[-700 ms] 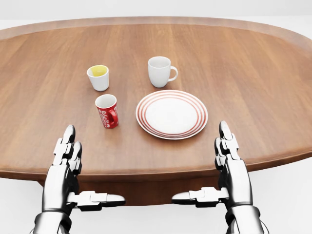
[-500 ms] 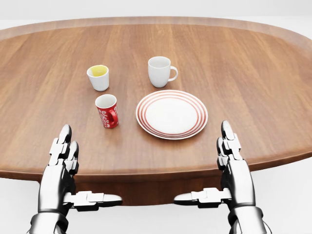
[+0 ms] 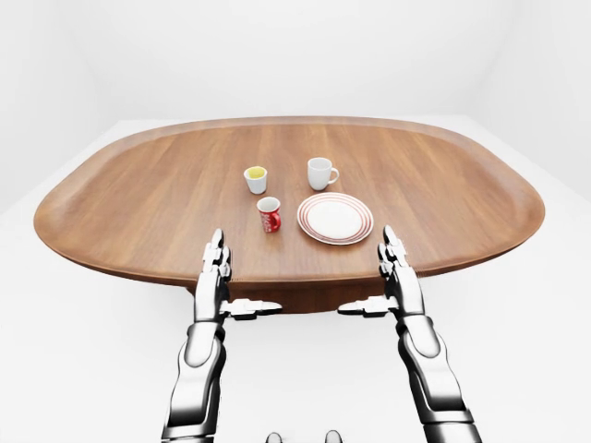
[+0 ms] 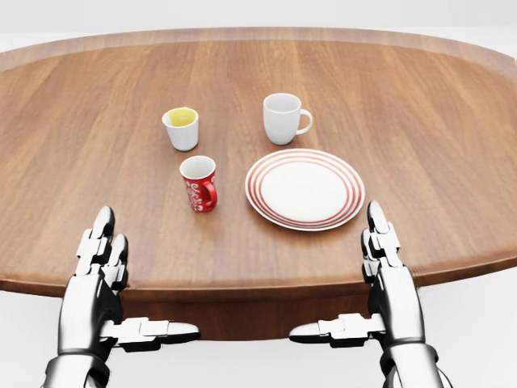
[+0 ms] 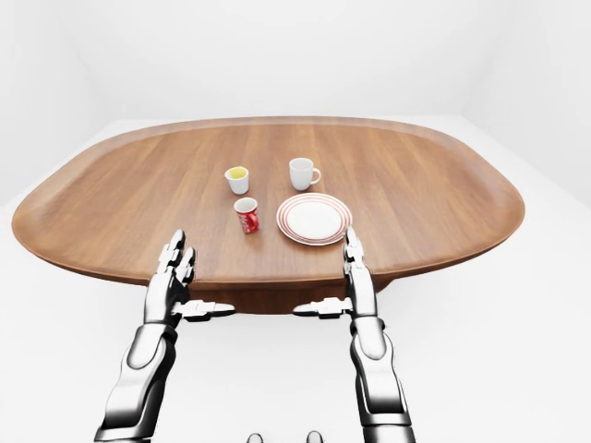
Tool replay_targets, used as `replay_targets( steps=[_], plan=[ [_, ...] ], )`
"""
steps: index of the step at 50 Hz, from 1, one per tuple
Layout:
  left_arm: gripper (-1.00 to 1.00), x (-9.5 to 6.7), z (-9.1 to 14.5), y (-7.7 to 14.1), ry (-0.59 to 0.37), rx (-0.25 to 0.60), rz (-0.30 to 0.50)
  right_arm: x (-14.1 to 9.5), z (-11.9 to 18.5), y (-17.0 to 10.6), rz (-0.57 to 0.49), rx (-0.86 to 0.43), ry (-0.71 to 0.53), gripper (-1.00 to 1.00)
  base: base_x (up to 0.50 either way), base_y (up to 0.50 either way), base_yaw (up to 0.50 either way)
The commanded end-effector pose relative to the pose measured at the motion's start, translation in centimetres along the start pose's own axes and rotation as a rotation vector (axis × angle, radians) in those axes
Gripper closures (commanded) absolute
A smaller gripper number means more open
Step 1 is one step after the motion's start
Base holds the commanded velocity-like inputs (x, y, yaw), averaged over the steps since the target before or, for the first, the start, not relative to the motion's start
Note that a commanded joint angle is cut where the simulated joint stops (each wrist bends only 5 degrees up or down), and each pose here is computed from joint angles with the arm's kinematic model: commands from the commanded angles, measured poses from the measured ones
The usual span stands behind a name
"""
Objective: Pick up the red mug and put it on the plate
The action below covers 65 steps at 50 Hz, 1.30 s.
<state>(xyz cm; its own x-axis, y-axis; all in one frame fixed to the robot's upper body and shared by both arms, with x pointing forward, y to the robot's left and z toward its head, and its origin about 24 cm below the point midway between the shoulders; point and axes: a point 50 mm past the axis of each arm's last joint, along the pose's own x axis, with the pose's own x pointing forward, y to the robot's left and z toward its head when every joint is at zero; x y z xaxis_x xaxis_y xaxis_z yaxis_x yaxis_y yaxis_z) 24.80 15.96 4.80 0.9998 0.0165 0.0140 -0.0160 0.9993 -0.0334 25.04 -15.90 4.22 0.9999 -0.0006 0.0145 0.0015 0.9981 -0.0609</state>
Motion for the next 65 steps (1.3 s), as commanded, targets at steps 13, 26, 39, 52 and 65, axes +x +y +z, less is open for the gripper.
replay_targets(
  steps=[13, 26, 39, 52, 65],
  plan=[
    [-1.00, -0.3, 0.2, 0.0, 0.000, -0.004, 0.004, 0.0, -0.2, 0.1, 0.007, -0.004, 0.007, -1.00, 0.00, 0.50, 0.00],
    [-1.00, -0.1, 0.0, -0.6, -0.002, 0.033, -0.039, 0.3, -0.3, -0.1, 0.002, 0.007, 0.017, -1.00, 0.00, 0.15, 0.00],
    [-1.00, 2.3, 3.6, -1.3, -0.109, 0.046, -0.081, 1.1, 0.1, -1.2, -0.013, 0.044, 0.051, -1.00, 0.00, 0.00, 0.00],
    [-1.00, 4.9, 7.3, -1.4, -0.237, 0.144, -0.045, 3.7, 5.9, -2.8, 0.001, 0.065, -0.164, -1.00, 0.00, 0.00, 0.00],
    [-1.00, 7.7, 9.0, 0.0, -0.252, 0.155, 0.003, 5.8, 8.1, -3.6, 0.015, 0.002, -0.215, -1.00, 0.00, 0.00, 0.00]
  ],
)
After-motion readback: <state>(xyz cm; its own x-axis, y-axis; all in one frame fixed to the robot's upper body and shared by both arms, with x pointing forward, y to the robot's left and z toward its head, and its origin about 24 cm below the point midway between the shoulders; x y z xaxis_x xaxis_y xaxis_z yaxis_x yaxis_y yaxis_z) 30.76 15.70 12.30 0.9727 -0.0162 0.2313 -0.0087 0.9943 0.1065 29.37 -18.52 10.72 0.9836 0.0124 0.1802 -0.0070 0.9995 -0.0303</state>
